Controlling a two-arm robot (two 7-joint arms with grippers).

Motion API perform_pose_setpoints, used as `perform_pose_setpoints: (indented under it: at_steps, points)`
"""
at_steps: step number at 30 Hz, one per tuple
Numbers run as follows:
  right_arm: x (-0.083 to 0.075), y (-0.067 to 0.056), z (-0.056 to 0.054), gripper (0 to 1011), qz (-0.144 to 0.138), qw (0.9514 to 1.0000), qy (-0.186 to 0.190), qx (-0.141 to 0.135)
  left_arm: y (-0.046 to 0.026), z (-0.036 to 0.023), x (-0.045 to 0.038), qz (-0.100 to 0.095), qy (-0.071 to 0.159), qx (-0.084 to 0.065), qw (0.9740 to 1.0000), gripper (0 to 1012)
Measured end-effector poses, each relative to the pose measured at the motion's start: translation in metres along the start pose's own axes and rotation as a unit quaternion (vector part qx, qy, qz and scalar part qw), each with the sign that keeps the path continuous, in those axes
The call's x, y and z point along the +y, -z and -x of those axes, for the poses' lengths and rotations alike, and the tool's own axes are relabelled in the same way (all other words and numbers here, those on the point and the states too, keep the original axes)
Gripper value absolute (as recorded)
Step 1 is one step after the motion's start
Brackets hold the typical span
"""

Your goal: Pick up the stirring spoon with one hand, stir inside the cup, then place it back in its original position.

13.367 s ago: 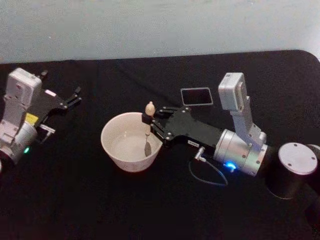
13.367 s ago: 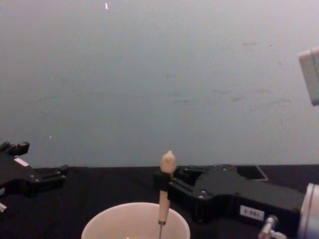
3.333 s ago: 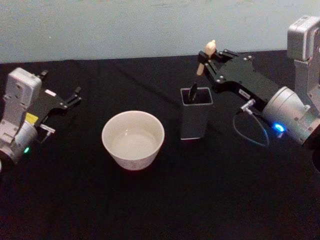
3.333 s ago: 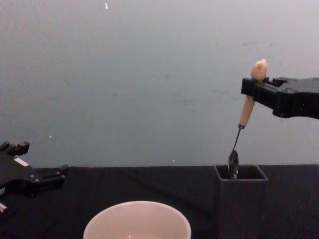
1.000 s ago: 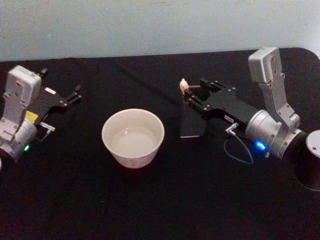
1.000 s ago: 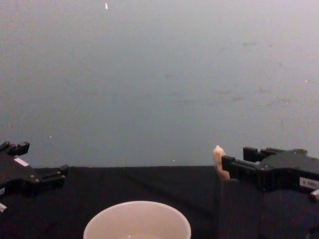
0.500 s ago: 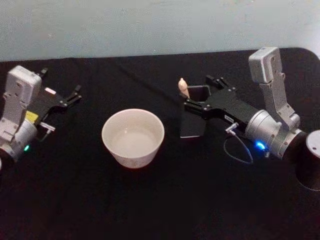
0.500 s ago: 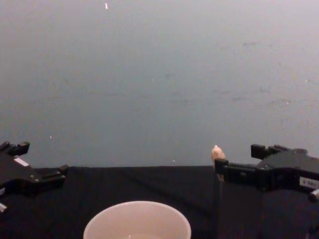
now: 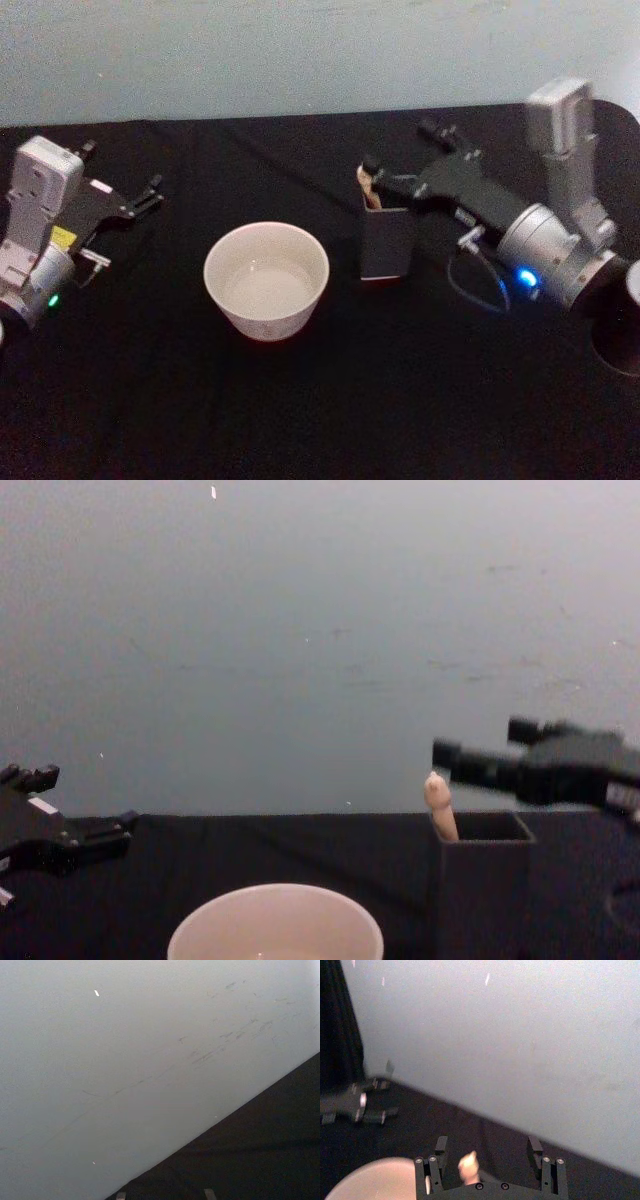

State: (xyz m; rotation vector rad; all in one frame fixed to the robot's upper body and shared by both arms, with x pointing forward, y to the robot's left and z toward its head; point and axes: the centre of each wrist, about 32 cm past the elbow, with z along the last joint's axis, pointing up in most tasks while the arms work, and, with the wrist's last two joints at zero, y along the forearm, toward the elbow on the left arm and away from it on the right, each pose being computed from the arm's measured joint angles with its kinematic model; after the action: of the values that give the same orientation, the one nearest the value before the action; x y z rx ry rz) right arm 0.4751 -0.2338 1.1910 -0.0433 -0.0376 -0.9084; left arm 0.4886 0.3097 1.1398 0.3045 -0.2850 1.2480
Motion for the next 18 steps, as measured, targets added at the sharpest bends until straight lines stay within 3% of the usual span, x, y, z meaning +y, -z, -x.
perform_pose_setpoints:
  at_steps: [1, 4, 6, 7, 10, 13, 18]
  points:
    - [0.0, -0.002, -0.002, 1003, -0.022, 0.9997, 0.006, 0.003, 0.0, 0.0, 0.0, 0.0, 0.0, 0.0, 1.0, 1001]
    - [0.001, -0.004, -0.004, 1003, -0.048, 0.9985, 0.024, 0.008, 0.0, 0.0, 0.0, 0.0, 0.0, 0.0, 1.0, 1001]
    - [0.002, -0.002, -0.008, 1003, -0.064, 0.9956, 0.067, 0.01, 0.0, 0.0, 0.0, 0.0, 0.0, 0.0, 1.0, 1002]
    - [0.002, -0.002, -0.008, 1003, -0.064, 0.9956, 0.067, 0.01, 0.0, 0.0, 0.0, 0.0, 0.0, 0.0, 1.0, 1002]
    - [0.005, 0.006, -0.013, 1002, -0.06, 0.9904, 0.124, 0.011, 0.0, 0.0, 0.0, 0.0, 0.0, 0.0, 1.0, 1001]
    - [0.007, 0.014, -0.015, 1003, -0.05, 0.9867, 0.155, 0.01, 0.0, 0.0, 0.0, 0.0, 0.0, 0.0, 1.0, 1001]
    - [0.011, 0.038, -0.019, 1002, -0.021, 0.9796, 0.2, -0.005, 0.0, 0.0, 0.0, 0.0, 0.0, 0.0, 1.0, 1001]
